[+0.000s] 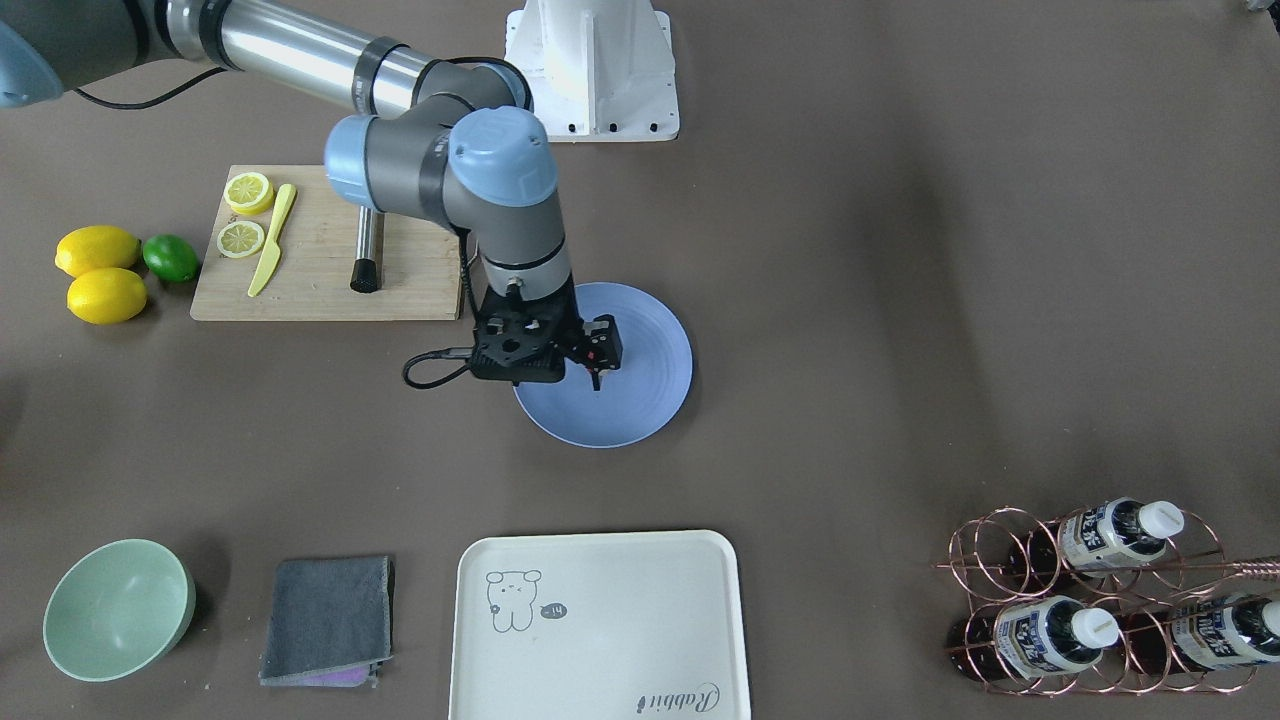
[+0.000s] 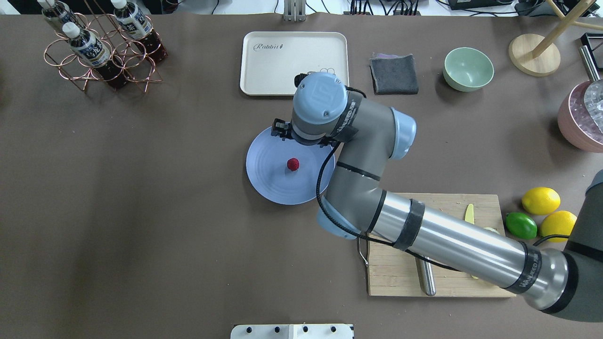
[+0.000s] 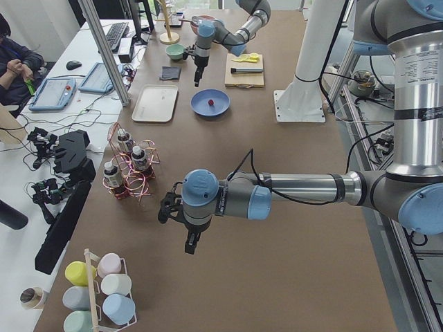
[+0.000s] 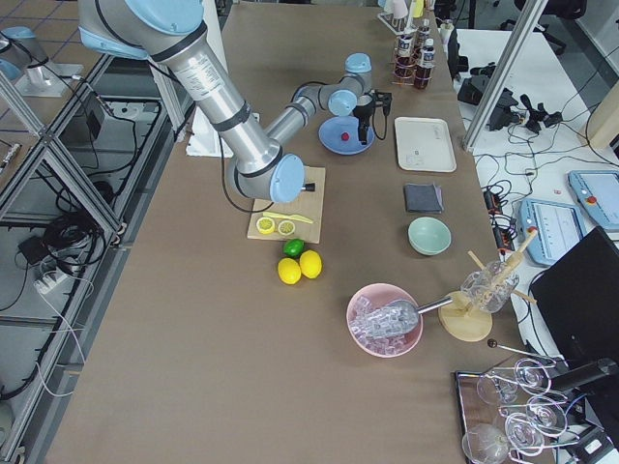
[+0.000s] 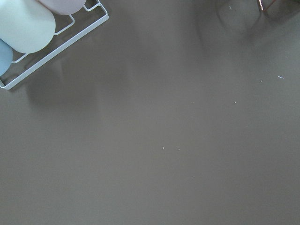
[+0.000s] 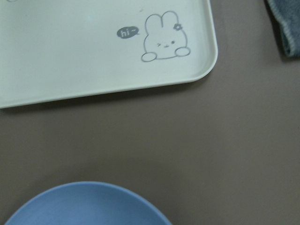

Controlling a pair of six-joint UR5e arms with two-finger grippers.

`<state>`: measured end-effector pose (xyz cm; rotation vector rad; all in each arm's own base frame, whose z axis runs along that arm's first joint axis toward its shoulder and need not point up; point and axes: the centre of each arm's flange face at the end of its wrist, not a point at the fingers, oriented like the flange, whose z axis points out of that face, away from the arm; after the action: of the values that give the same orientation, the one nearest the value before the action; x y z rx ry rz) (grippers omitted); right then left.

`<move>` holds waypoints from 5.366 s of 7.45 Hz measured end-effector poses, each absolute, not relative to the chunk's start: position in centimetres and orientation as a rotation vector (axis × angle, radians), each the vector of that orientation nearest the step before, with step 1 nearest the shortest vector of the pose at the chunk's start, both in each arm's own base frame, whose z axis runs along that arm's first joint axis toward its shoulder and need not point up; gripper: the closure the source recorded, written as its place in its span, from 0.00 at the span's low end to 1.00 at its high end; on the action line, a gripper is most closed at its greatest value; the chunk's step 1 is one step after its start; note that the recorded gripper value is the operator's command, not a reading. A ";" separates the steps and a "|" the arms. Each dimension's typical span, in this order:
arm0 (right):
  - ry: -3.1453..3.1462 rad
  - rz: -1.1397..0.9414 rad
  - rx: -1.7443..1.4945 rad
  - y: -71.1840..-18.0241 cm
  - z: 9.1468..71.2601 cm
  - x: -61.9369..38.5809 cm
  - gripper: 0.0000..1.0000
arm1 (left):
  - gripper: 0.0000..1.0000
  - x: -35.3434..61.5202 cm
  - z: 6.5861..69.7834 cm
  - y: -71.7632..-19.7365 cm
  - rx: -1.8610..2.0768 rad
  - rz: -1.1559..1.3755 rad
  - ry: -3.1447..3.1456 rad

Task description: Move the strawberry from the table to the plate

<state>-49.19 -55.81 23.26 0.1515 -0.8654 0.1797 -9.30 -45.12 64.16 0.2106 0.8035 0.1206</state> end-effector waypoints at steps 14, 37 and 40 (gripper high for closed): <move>-0.651 -0.237 0.138 -50.4 63.7 8.8 0.00 | 0.02 -9.6 64.5 -45.1 0.207 0.115 0.801; -0.665 -0.225 0.114 -48.7 65.0 8.8 0.00 | 0.02 -9.2 69.3 -43.4 0.112 0.075 0.813; -0.665 -0.225 0.118 -48.8 64.8 8.8 0.00 | 0.02 -9.2 69.4 -43.4 0.108 0.073 0.814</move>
<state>8.76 -48.78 64.82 0.1182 -0.6646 -0.2250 -9.16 -43.38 69.39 0.1078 0.8141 0.0730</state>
